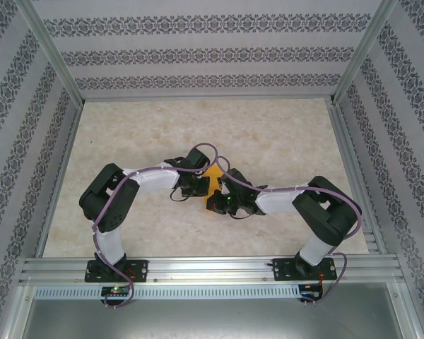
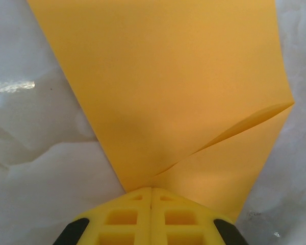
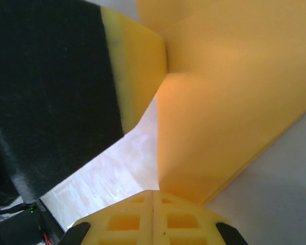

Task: Fold a paper plane with a square sheet of paper (pick it up from the middle)
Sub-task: Third fold the triangle at the center of the table.

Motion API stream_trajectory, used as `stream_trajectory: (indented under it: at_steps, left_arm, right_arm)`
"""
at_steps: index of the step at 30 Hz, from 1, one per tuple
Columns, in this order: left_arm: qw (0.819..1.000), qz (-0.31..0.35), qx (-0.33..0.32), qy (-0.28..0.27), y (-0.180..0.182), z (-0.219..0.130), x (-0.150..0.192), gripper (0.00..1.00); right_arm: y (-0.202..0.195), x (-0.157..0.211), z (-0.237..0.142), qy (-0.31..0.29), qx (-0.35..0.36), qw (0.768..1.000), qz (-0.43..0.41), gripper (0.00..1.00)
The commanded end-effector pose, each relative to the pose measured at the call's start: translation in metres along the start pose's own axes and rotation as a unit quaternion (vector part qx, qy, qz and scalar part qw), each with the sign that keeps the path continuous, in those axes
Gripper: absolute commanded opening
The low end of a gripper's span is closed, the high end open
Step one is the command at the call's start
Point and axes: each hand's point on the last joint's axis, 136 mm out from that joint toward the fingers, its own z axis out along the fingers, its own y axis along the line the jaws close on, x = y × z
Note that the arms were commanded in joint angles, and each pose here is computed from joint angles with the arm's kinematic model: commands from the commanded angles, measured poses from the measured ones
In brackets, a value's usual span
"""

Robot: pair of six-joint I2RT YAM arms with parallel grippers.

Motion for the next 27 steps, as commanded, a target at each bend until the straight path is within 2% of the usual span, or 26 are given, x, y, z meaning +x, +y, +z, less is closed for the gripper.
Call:
stream_trajectory:
  at_steps: [1, 9, 15, 19, 27]
  left_arm:
    - [0.988, -0.022, -0.139, 0.071, 0.077, 0.029, 0.050, 0.00]
    - [0.988, -0.022, -0.139, 0.070, 0.077, 0.029, 0.049, 0.00]
    - [0.988, -0.022, -0.139, 0.070, 0.077, 0.028, 0.049, 0.00]
    - [0.988, -0.021, -0.136, 0.069, 0.074, 0.027, 0.048, 0.00]
    - [0.990, -0.014, -0.124, 0.065, 0.067, 0.026, 0.042, 0.00]
  right_arm:
    - [-0.007, 0.007, 0.007, 0.013, 0.014, 1.000, -0.002, 0.00]
    - [-0.025, 0.021, 0.009, 0.044, 0.054, 0.998, 0.000, 0.00]
    - [0.007, -0.011, -0.017, -0.019, 0.022, 0.999, -0.028, 0.00]
    - [-0.008, -0.031, -0.025, -0.044, 0.038, 0.998, -0.008, 0.00]
    - [-0.011, -0.053, -0.011, -0.045, 0.025, 0.999, 0.004, 0.00]
